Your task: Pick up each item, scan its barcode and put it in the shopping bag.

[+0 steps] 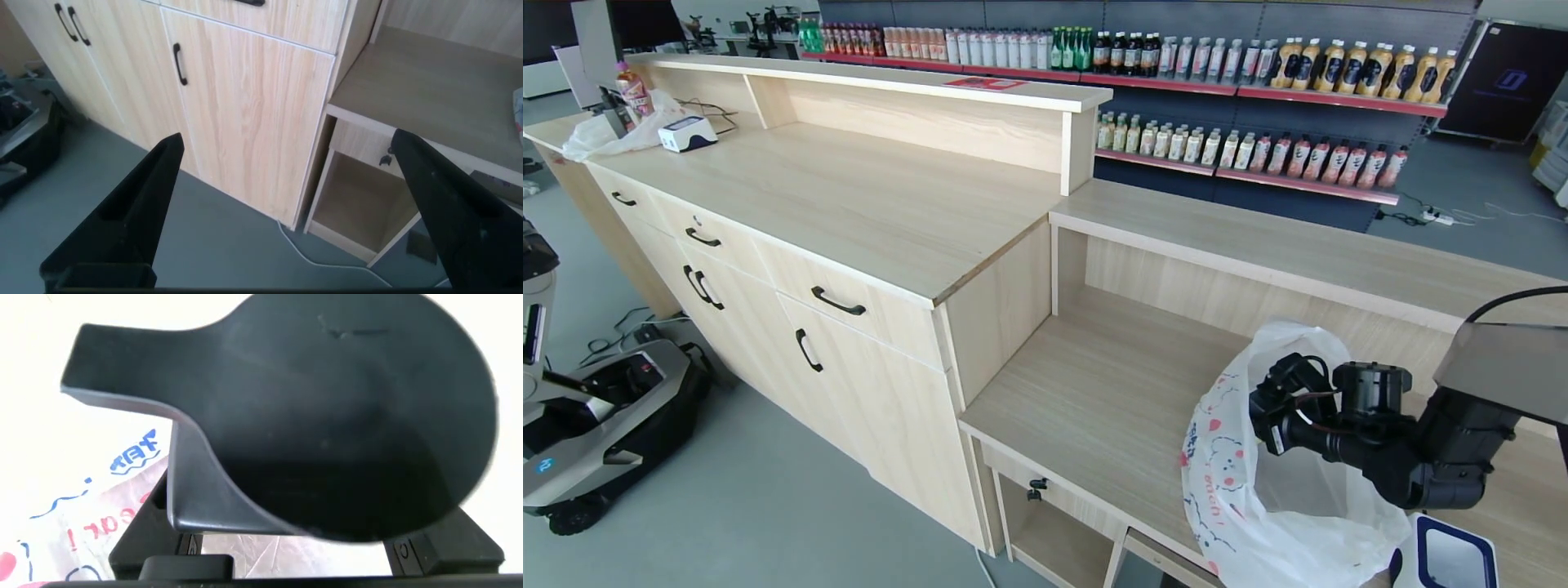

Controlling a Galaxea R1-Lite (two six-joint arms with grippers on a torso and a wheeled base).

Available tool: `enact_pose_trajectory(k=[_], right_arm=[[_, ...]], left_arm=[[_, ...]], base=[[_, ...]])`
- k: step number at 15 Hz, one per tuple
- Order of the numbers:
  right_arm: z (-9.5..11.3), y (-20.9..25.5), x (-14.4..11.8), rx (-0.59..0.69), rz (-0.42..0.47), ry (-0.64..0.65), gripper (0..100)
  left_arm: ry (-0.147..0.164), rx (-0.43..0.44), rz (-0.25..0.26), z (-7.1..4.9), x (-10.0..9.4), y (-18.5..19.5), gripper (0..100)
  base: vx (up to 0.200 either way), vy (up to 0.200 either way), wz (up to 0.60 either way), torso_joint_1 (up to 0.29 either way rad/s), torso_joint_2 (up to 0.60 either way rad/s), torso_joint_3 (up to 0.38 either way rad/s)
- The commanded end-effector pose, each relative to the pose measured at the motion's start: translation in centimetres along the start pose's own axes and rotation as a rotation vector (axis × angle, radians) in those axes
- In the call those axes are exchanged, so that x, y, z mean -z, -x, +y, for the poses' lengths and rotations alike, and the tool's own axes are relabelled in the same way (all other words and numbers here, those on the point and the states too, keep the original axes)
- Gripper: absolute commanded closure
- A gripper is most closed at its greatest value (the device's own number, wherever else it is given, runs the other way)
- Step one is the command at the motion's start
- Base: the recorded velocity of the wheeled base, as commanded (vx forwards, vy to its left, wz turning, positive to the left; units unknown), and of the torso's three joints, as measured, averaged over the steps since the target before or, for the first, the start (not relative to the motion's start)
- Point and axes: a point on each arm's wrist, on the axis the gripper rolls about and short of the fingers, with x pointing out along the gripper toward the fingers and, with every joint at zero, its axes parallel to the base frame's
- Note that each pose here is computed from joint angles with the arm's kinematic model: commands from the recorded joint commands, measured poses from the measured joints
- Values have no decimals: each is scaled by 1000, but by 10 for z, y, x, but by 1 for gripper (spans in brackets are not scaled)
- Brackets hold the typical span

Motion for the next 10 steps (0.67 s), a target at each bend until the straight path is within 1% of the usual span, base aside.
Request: enact_pose_trajectory(k=[1,5,10], right_arm=[[1,-9,13,-6,12,-3,100],[0,-19,20,-4,-13,4,100],[3,-26,31,-16,-3,14,100]], left_arm=[[0,0,1,0,0,0,0],[0,0,1,0,0,0,0],[0,0,1,0,0,0,0]], base=[[0,0,0,0,0,0],[0,0,0,0,0,0],[0,0,0,0,0,0]])
